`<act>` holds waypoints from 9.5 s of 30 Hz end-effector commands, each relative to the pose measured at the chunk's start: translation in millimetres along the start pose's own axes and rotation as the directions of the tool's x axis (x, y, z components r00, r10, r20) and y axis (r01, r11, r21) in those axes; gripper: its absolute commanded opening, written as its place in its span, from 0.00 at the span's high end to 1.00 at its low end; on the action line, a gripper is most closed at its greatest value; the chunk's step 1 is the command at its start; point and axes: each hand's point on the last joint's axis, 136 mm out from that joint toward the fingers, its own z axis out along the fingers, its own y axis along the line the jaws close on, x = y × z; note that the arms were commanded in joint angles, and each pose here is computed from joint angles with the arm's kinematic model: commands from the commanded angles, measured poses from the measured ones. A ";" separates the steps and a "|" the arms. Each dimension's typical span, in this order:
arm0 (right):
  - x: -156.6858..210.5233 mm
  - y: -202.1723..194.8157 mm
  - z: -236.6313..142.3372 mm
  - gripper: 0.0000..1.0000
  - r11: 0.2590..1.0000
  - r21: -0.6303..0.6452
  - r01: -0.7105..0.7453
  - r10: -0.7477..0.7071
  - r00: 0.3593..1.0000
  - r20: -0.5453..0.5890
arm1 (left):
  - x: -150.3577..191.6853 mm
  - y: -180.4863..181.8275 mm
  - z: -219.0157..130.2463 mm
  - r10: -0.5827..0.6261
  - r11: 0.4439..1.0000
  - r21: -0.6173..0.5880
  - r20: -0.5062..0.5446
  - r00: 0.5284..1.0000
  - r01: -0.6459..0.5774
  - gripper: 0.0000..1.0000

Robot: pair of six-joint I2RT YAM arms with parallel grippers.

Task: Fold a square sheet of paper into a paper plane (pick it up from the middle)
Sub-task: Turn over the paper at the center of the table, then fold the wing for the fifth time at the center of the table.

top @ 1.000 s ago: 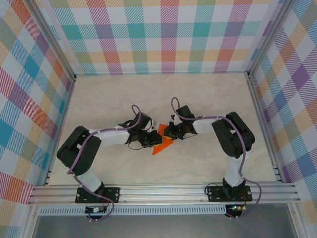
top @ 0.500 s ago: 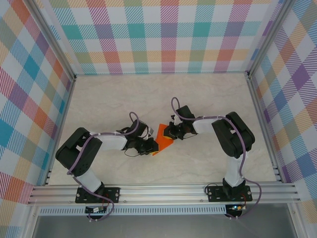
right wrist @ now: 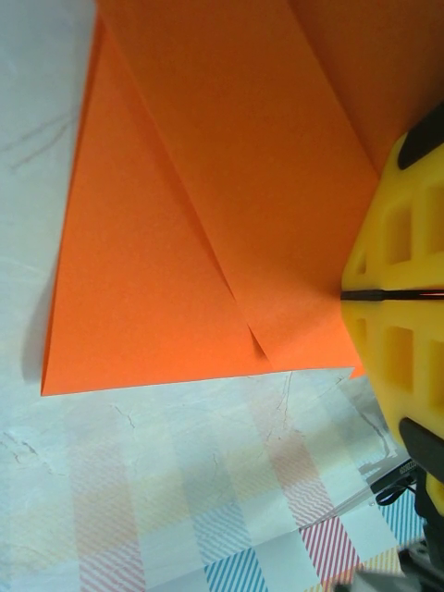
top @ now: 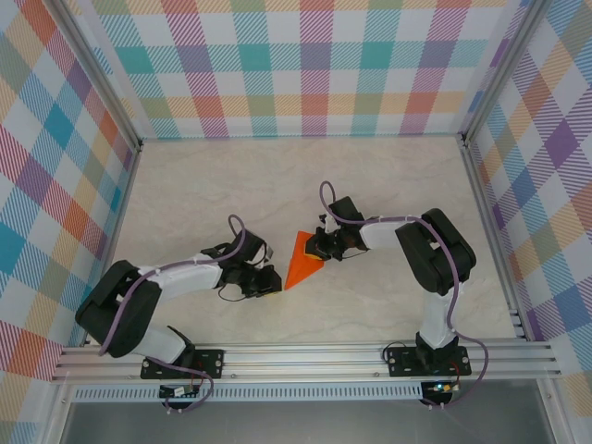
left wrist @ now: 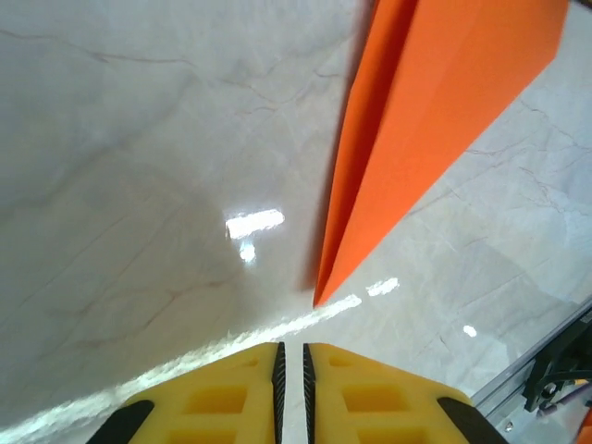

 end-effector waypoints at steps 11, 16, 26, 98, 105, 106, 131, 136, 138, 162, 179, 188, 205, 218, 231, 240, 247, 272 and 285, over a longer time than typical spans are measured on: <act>-7.1 26.3 -42.4 0.78 0.997 0.057 0.050 -0.055 0.995 0.083 | -45.8 -27.0 -14.0 0.057 0.997 -0.047 0.069 0.996 -0.054 0.74; 7.4 4.9 -60.4 0.68 0.989 0.144 -0.027 0.009 0.993 0.120 | -56.4 -27.8 -6.7 0.083 0.993 -0.095 0.071 0.994 -0.076 0.67; 28.1 -5.3 -53.6 0.62 0.984 0.047 -0.173 0.166 0.978 0.124 | -65.3 -22.3 15.8 0.109 0.975 -0.198 0.037 0.993 -0.100 0.66; 7.8 31.4 -24.8 0.91 0.998 0.022 0.060 -0.062 0.991 0.121 | -67.6 -17.4 4.5 0.094 0.967 -0.249 0.146 0.985 -0.055 0.75; 16.0 20.2 -82.7 0.93 0.943 0.297 0.149 -0.194 0.973 0.128 | -67.4 0.8 -40.0 0.092 0.953 -0.303 0.315 0.944 0.008 0.73; 17.4 17.3 -94.6 0.92 0.918 0.359 0.167 -0.224 0.967 0.123 | -66.6 5.5 -45.7 0.091 0.950 -0.312 0.339 0.936 0.020 0.73; 34.1 -17.0 -39.4 0.84 0.399 0.905 0.147 -0.092 0.989 -0.120 | -50.8 60.5 -140.7 0.023 0.938 -0.260 0.709 0.704 0.231 0.52; 35.9 19.1 -15.4 0.68 0.611 0.772 0.175 -0.130 0.984 -0.119 | -49.2 52.7 -133.0 0.028 0.952 -0.242 0.678 0.734 0.188 0.50; 34.9 34.8 -21.0 0.57 0.669 0.718 0.189 -0.175 0.980 -0.096 | -49.8 46.8 -127.3 0.032 0.959 -0.232 0.659 0.751 0.162 0.49; 2.4 5.8 -56.1 0.56 0.966 0.243 0.091 -0.099 0.995 0.023 | -60.4 -24.8 -54.2 0.046 0.995 -0.099 0.418 0.907 -0.005 0.48; 1.8 -39.6 -60.1 0.73 0.983 0.160 -0.086 0.069 0.992 0.104 | -56.5 -52.2 -18.1 0.107 0.988 -0.143 0.315 0.943 -0.064 0.51; 12.2 -8.5 -100.5 0.63 0.992 0.127 0.011 -0.031 0.987 0.157 | -60.1 -46.9 -21.5 0.083 0.986 -0.162 0.344 0.935 -0.028 0.52; 81.6 31.0 -55.8 0.85 0.983 0.076 0.167 -0.166 0.986 -0.012 | -70.7 -34.0 -15.5 -0.059 0.995 -0.063 0.311 0.949 0.083 0.53; 71.8 3.9 -40.2 0.85 0.984 0.129 0.124 -0.122 0.992 -0.026 | -66.9 -42.6 -4.1 -0.062 0.997 -0.021 0.257 0.964 0.070 0.52; 72.0 -31.3 -36.0 0.85 0.997 0.076 0.023 -0.022 1.000 -0.013 | -63.9 -55.9 9.0 -0.047 0.999 0.005 0.208 0.977 0.047 0.49; 75.5 -42.5 -37.2 0.84 0.998 0.056 0.007 -0.007 1.000 -0.009 | -59.2 -68.2 26.3 -0.041 0.999 0.021 0.160 0.986 0.038 0.48; 72.9 -46.1 -39.6 0.84 0.998 0.066 -0.002 0.002 1.000 0.003 | -56.5 -68.2 40.4 -0.058 0.998 0.011 0.132 0.990 0.057 0.48; 71.4 -48.2 -39.6 0.83 0.998 0.062 -0.013 0.012 1.000 0.013 | -61.2 -84.4 53.4 -0.073 0.992 0.110 0.134 0.988 0.058 0.62; 63.5 -36.8 -62.4 0.76 0.994 0.093 0.055 -0.065 0.993 0.100 | -66.2 -75.9 52.5 -0.049 0.997 0.073 0.180 0.982 0.037 0.95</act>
